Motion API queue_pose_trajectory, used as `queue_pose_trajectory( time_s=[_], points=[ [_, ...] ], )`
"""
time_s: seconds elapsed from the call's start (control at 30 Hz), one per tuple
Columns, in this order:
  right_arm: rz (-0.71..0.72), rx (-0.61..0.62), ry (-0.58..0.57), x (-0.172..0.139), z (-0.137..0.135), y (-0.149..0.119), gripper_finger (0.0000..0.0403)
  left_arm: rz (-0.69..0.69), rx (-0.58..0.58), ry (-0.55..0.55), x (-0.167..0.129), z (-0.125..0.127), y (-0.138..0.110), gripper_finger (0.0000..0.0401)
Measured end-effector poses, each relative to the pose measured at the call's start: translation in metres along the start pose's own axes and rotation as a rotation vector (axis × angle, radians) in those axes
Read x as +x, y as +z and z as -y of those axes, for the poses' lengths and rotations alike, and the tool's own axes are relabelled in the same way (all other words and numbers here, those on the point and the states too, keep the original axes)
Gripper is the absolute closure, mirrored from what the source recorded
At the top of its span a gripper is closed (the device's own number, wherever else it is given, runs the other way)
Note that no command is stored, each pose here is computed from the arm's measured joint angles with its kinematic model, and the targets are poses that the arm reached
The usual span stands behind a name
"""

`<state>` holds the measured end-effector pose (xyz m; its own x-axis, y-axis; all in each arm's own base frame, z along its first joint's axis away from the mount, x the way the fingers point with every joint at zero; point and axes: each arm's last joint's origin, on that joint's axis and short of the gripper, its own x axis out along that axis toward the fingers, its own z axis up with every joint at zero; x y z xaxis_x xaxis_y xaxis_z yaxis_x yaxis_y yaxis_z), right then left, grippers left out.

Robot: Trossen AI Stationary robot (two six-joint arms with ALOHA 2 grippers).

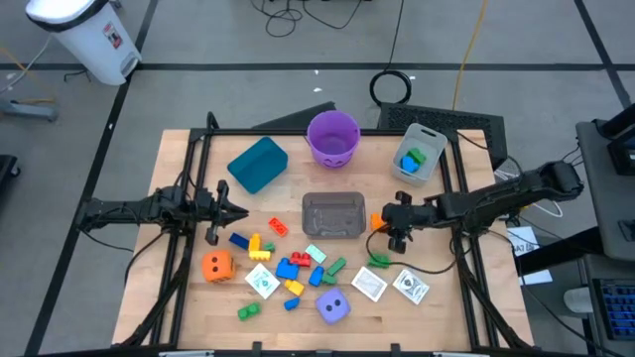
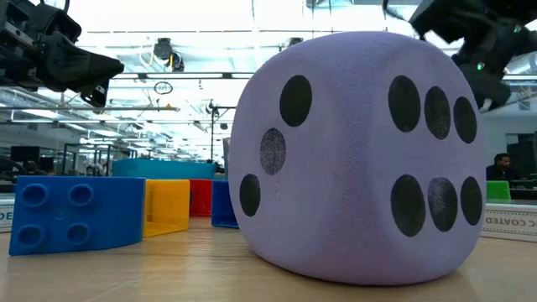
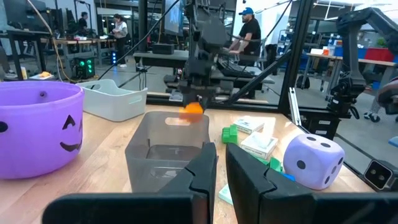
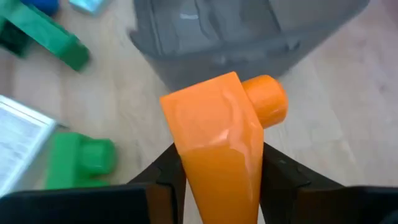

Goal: Pick & Place Toys
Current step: Put the orange game piece into the white bin

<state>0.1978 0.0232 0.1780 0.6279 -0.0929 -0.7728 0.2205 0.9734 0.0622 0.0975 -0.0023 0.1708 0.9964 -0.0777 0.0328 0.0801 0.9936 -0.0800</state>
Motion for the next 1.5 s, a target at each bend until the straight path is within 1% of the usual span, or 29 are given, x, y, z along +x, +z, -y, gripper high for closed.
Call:
queue_pose_trajectory(
  time_s=[0.13, 0.2, 0.33, 0.47, 0.67, 0.83, 1.03, 1.17, 1.3, 1.37, 1.5],
  points=[
    [0.081, 0.028, 0.012, -0.016, 0.002, 0.004, 0.0283, 0.001, 0.0, 0.0, 0.0, 0.0, 0.0, 0.0359],
    [0.129, 0.058, -0.007, -0.023, 0.004, 0.006, 0.0286, 0.0, 0.0, 0.0, 0.0, 0.0, 0.0, 0.0359],
    [0.22, 0.089, -0.076, -0.036, 0.008, 0.009, 0.0288, 0.001, 0.0, 0.0, 0.0, 0.0, 0.0, 0.0359],
    [0.299, 0.157, -0.166, -0.045, 0.014, 0.011, 0.0286, 0.001, 0.0, 0.0, 0.0, 0.0, 0.0, 0.0359],
    [0.345, 0.292, -0.248, -0.048, 0.031, 0.015, 0.0289, 0.001, 0.0, 0.0, 0.0, 0.0, 0.0, 0.0359],
    [0.353, 0.366, -0.346, -0.048, 0.053, 0.018, 0.0286, 0.002, 0.0, 0.0, 0.0, 0.0, 0.0, 0.0359],
    [0.347, 0.431, -0.497, -0.05, 0.086, 0.019, 0.0288, 0.001, 0.0, 0.0, 0.0, 0.0, 0.0, 0.0359],
    [0.343, 0.508, -0.608, -0.055, 0.11, 0.016, 0.0284, 0.002, 0.0, 0.0, 0.0, 0.0, 0.0, 0.0359],
    [0.354, 0.6, -0.715, -0.059, 0.134, 0.011, 0.0287, 0.002, 0.0, 0.0, 0.0, 0.0, 0.0, 0.0359],
    [0.361, 0.624, -0.764, -0.057, 0.146, 0.004, 0.0288, 0.002, 0.0, 0.0, 0.0, 0.0, 0.0, 0.0359],
    [0.401, 0.681, -0.774, -0.049, 0.167, -0.013, 0.0286, 0.002, 0.0, 0.0, 0.0, 0.0, 0.0, 0.0359]
  ],
)
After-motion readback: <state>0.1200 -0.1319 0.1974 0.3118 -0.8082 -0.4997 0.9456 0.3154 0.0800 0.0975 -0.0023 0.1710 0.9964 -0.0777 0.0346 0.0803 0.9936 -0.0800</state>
